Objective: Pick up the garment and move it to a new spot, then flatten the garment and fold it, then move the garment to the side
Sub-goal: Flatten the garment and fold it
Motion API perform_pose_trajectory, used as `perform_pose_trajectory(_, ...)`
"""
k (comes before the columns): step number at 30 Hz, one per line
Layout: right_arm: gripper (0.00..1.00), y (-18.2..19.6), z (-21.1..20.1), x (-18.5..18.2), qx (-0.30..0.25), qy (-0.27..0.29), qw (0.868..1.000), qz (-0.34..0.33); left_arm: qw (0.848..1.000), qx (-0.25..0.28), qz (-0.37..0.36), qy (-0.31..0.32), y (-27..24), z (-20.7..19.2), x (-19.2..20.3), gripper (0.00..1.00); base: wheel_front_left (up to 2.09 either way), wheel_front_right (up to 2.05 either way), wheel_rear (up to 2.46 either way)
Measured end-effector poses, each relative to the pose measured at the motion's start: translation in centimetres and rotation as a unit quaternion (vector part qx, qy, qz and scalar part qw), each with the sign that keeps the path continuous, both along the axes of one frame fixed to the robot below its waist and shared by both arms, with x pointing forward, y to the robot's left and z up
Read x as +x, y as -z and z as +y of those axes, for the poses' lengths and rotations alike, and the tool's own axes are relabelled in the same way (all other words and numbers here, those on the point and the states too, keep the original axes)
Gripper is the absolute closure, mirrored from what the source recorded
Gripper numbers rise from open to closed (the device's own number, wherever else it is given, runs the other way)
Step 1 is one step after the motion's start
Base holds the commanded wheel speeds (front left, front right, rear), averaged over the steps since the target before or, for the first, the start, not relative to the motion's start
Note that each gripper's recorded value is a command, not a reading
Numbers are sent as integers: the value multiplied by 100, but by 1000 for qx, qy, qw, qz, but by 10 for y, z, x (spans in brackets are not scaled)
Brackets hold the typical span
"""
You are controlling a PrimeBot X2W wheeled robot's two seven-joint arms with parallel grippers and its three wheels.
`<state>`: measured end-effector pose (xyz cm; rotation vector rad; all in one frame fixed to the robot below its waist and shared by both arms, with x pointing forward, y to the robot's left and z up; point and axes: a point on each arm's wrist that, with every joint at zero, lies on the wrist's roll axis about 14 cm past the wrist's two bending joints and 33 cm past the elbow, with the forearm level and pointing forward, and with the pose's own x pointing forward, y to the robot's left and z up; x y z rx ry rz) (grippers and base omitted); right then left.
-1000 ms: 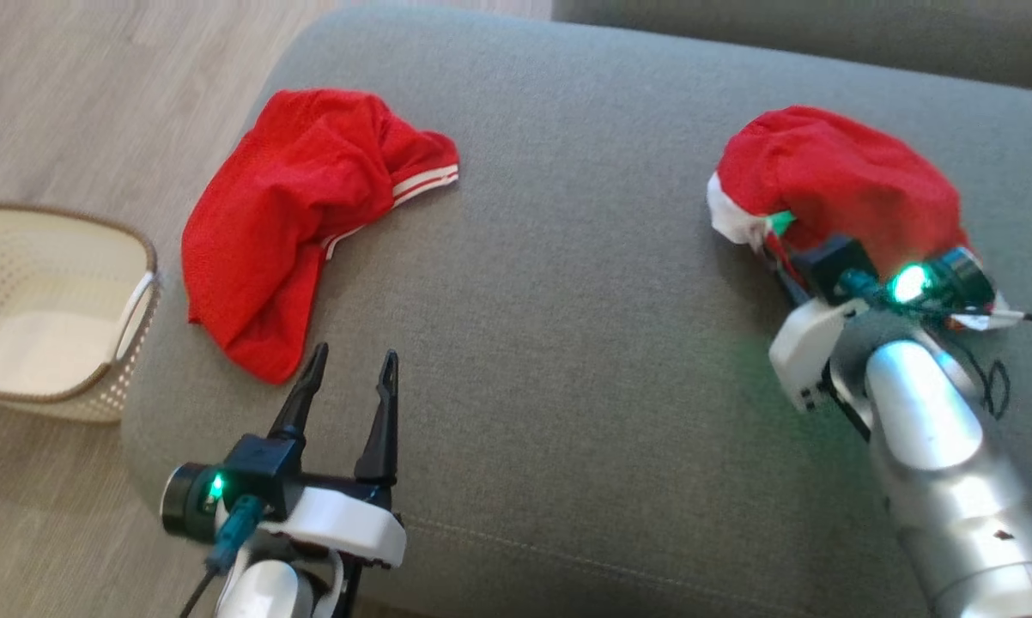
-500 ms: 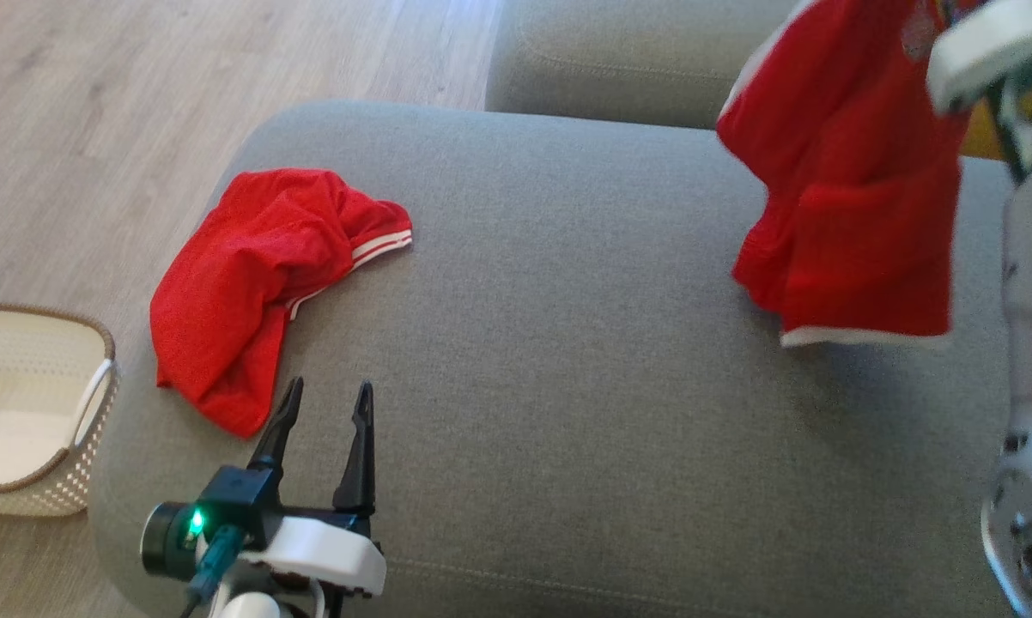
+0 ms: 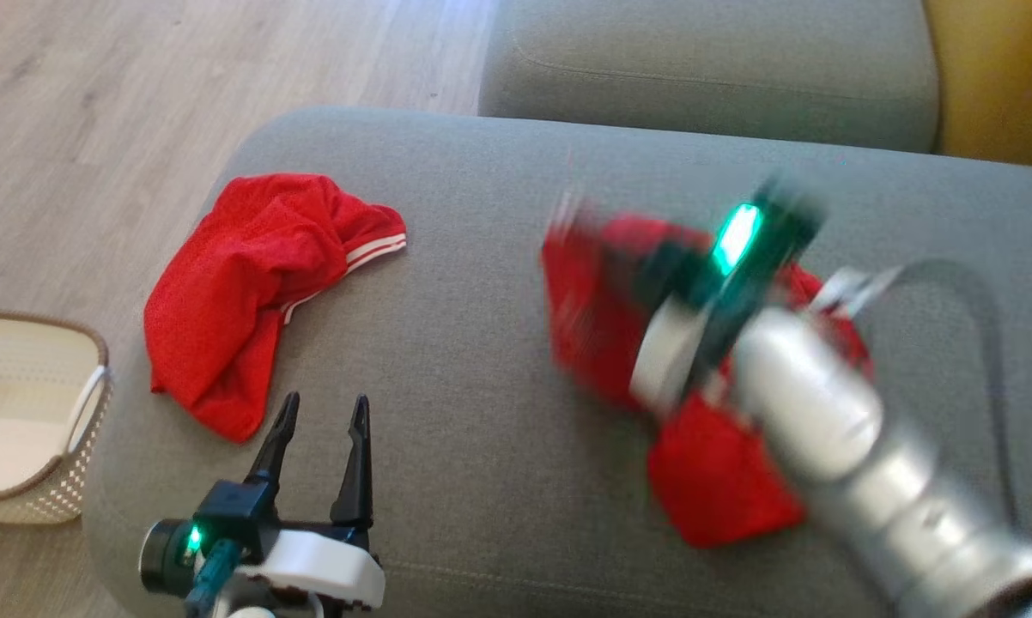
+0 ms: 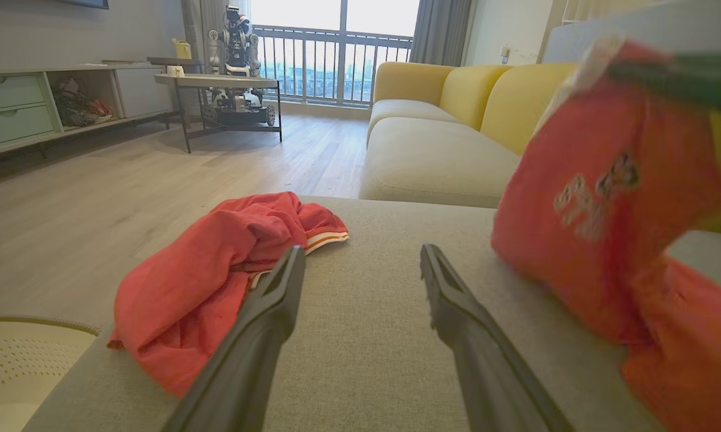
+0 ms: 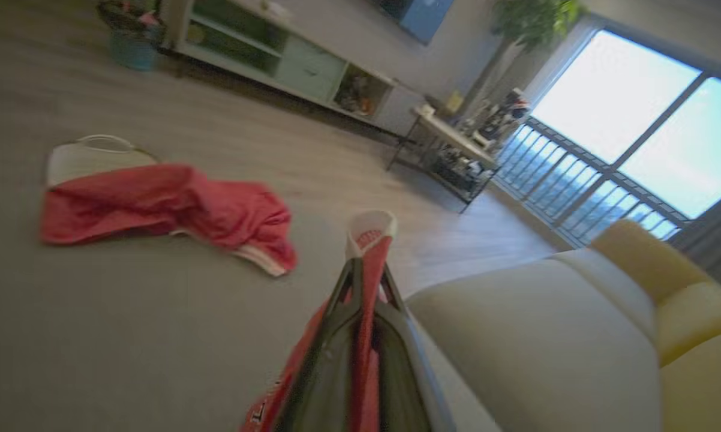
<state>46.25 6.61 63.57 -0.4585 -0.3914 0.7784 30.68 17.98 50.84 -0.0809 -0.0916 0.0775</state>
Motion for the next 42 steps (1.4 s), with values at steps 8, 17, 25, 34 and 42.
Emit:
perform_pose_trajectory(8, 0, 146, 27, -103, -55, -107, 968, 218, 1000, 3, 4, 20, 3, -11, 7, 0, 0, 0, 0)
perform_pose_trajectory(17, 0, 103, -54, -44, 30, 17, 975, 220, 999, 4, -7, 50, -5, -27, 16, 0, 0, 0, 0)
perform_pose_trajectory(25, 0, 71, -167, -7, 155, 185, 955, 172, 997, -3, -27, 70, -18, -42, 25, 0, 0, 0, 0)
perform_pose_trajectory(34, 0, 147, -207, -46, 219, 291, 899, 242, 996, -4, -26, 85, -18, -54, 34, 0, 0, 0, 0)
perform_pose_trajectory(42, 0, 157, -244, -33, 226, 353, 870, 260, 995, -5, -16, 93, -13, -59, 41, 0, 0, 0, 0)
